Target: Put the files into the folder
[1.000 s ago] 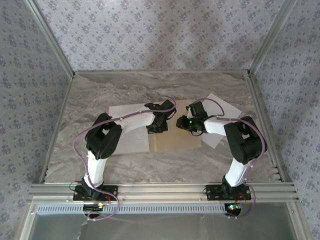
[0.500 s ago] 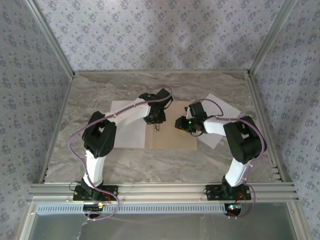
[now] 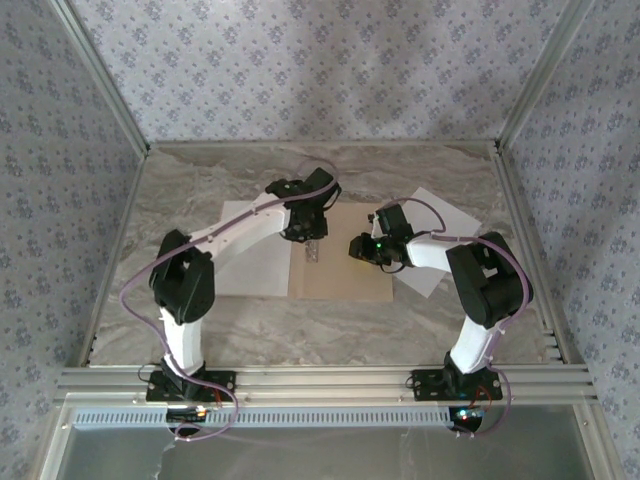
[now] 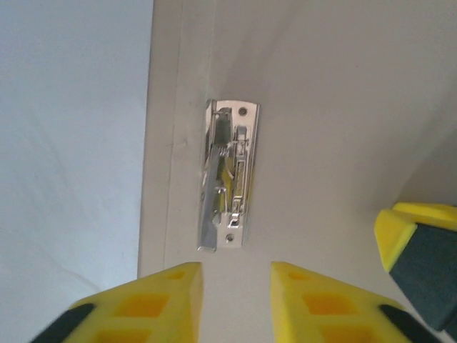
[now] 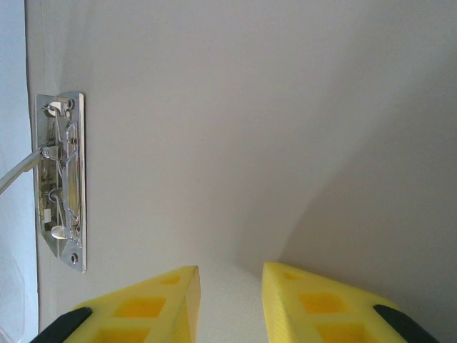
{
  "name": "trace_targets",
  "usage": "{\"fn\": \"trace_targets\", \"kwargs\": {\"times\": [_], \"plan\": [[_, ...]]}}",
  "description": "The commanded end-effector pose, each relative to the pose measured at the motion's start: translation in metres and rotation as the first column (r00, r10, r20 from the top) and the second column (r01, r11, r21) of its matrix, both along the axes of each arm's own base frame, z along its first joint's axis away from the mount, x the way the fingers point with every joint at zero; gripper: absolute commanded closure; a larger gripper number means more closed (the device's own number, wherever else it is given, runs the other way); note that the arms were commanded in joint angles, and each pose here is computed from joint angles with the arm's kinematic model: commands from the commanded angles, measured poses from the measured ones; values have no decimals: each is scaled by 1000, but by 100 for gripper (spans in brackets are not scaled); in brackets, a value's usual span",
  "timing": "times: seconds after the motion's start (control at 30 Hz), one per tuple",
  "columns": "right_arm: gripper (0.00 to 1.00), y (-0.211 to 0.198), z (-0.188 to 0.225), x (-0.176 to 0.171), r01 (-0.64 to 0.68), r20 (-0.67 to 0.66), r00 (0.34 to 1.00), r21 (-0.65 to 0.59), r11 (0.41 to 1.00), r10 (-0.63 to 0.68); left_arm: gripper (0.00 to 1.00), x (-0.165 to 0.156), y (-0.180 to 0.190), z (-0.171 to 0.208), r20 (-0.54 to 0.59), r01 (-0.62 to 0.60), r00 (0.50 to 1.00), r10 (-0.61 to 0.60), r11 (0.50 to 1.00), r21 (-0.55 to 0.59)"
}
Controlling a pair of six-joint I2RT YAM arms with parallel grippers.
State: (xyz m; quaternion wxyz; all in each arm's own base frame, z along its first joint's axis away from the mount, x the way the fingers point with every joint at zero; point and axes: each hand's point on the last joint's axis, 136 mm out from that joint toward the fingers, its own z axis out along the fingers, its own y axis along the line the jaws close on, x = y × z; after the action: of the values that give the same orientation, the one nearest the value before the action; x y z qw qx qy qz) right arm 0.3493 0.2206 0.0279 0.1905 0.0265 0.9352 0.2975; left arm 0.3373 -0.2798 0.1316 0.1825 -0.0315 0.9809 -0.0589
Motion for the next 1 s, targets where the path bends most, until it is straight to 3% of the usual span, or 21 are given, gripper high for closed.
{"fn": "trace_targets", "kwargs": {"times": [0.0,0.23,0.37,0.73,0.97], "plan": [[68,-10,-29,-23,-11,-121,993,-70,998,3,76,-17,8,4,-4,7,1000,-7,1000,-14],[68,-10,-29,-22,-12,-119,993,-67,998,4,82,-38,19,-45,-87,3,996,-2,1000,14],[68,-10,-29,-22,-15,-120,993,-68,998,7,84,-33,21,-64,-110,3,994,2,999,50],[69,-10,-28,-22,-19,-118,993,-73,997,10,85,29,5,-45,23,37,999,-40,993,114],[69,-12,-28,-22,-20,-114,993,-78,997,11,86,59,3,-57,32,23,999,-28,992,123]]}}
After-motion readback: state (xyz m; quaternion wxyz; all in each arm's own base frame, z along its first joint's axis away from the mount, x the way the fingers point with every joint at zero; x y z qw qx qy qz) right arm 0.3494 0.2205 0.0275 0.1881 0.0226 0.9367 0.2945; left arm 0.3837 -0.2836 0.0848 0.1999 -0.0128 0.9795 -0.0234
